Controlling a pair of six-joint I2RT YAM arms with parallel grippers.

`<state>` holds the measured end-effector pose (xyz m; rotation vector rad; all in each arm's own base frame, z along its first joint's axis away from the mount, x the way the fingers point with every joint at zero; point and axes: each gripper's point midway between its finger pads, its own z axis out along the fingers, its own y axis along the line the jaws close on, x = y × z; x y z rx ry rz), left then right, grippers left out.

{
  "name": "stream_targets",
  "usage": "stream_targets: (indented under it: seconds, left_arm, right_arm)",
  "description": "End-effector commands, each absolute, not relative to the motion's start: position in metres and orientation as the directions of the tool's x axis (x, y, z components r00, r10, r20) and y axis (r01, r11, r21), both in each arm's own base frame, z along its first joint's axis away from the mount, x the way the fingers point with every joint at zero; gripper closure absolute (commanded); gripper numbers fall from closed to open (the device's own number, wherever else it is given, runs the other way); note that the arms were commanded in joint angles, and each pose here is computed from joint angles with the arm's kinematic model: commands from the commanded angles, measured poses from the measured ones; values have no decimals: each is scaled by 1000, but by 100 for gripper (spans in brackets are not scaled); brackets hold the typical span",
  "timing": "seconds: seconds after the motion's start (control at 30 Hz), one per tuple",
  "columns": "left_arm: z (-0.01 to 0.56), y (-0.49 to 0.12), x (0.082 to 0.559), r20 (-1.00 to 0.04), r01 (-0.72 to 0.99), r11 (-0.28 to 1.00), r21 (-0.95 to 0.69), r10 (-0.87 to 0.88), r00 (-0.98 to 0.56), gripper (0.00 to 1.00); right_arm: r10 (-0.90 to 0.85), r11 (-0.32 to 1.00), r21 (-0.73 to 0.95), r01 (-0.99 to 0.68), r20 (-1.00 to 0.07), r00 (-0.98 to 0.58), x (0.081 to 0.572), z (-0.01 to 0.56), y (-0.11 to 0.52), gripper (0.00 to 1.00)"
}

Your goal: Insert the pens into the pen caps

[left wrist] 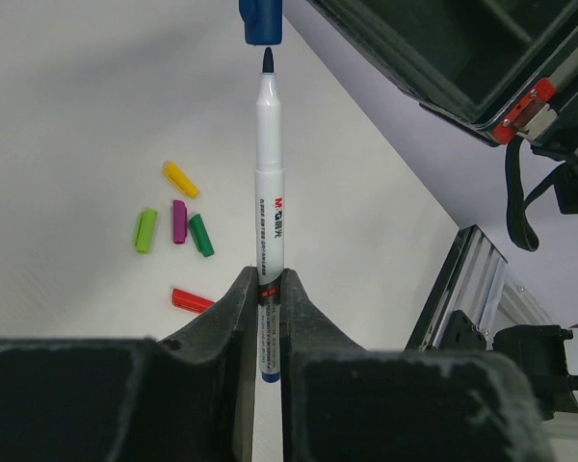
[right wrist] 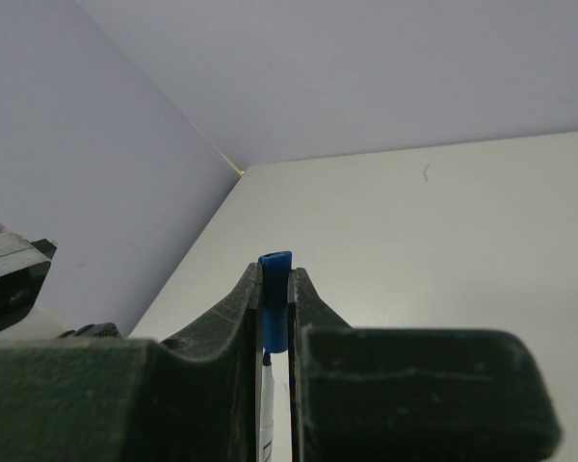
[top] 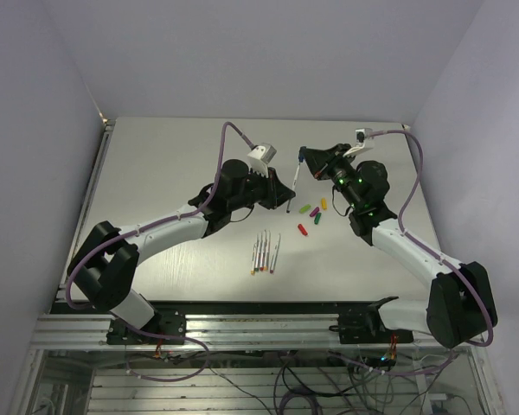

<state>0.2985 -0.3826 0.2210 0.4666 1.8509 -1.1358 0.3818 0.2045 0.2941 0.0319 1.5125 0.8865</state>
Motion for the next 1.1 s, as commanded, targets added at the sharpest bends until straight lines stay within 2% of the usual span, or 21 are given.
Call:
stream_targets:
  seconds: [0.0,0.63,1.07]
  left_arm:
    - [246,-389,303,-859,717,487,-499,-168,-484,93]
    - [243,-387,304,-852,703,495,-510,-181,-491,93]
    - [260,-380,314,-854,689,507,-518,-260,-451,93]
  right_arm:
    - [523,688,526,-501,-837,-160,380,300,207,100]
    - [549,650,567,-507,-811,-203,368,297,211,100]
    - [479,635,581,-510,-813,-330,355,267,228,100]
